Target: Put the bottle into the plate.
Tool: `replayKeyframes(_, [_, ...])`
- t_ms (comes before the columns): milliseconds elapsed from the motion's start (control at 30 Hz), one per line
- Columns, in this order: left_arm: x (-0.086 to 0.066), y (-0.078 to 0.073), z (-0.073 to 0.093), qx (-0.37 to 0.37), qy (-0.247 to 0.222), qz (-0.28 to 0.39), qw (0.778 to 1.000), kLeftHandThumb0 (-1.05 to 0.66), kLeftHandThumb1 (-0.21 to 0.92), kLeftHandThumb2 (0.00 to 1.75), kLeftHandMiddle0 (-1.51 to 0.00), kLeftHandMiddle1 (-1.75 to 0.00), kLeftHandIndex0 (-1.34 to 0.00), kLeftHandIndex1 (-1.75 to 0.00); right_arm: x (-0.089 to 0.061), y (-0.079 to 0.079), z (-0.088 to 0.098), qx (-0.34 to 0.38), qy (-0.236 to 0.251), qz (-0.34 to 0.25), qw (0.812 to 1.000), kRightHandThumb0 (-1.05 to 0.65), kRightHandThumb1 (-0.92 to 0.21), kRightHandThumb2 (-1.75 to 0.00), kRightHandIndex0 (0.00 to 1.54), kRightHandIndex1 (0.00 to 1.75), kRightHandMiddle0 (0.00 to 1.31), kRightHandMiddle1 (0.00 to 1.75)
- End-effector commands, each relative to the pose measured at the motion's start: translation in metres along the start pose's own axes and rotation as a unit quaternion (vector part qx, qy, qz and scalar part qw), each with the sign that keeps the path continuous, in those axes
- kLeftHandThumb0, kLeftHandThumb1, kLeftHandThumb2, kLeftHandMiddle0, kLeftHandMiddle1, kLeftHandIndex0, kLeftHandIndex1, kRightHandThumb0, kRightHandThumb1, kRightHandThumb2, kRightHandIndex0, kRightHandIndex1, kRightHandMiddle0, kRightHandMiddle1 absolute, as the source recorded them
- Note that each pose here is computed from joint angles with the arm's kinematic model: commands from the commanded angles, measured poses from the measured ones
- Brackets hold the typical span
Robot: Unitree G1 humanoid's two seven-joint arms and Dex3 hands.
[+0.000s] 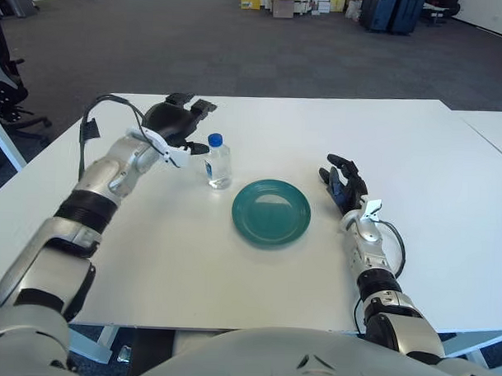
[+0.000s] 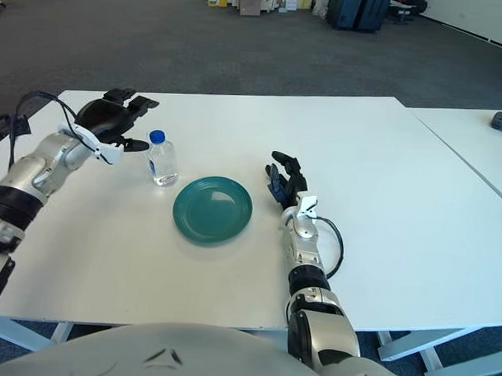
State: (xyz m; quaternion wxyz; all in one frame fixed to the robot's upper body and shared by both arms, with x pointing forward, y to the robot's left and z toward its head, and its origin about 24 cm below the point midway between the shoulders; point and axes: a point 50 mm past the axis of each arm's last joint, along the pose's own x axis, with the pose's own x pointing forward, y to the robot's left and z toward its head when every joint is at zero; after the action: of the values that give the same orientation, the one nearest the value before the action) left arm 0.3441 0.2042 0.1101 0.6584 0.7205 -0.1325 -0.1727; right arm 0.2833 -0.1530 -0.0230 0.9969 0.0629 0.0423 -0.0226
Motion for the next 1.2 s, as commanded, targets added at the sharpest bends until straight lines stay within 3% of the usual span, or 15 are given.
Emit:
replayKeyframes(0, [0.004,0.003,-0.006,0.024,-0.015,-0.011,1.000,-1.05,0.92,0.42,0.00,0.00,0.00,-0.19,-0.006,-0.003,-0.011,0.004,0.029,-0.004,1.000,-0.60,-0.92,-0.61,0.60,0.02,0.12,0.86])
replayKeyframes(333, [0.006,0.002,-0.011,0.048,-0.034,-0.039,0.998,-1.05,0.92,0.32,0.00,0.00,0.00,-0.09,-0.006,-0.004,-0.012,0.005,0.031,-0.003,1.000,-0.60,-0.92,-0.61,0.60,0.02,0.12,0.86])
replayKeyframes(533, [0.007,-0.001,-0.014,0.048,-0.030,-0.056,0.997,-1.05,0.92,0.38,0.00,0.00,0.00,-0.04,-0.006,-0.004,-0.012,0.006,0.031,-0.001,0.999,-0.60,-0.92,-0.61,0.60,0.02,0.12,0.87])
replayKeyframes(1167, [0.010,-0.019,-0.003,-0.049,-0.020,-0.040,0.998,-1.05,0.92,0.47,0.00,0.00,0.00,-0.01,-0.006,-0.003,-0.011,0.001,0.026,0.001,1.000,-0.58,-0.92,-0.59,0.60,0.01,0.12,0.87])
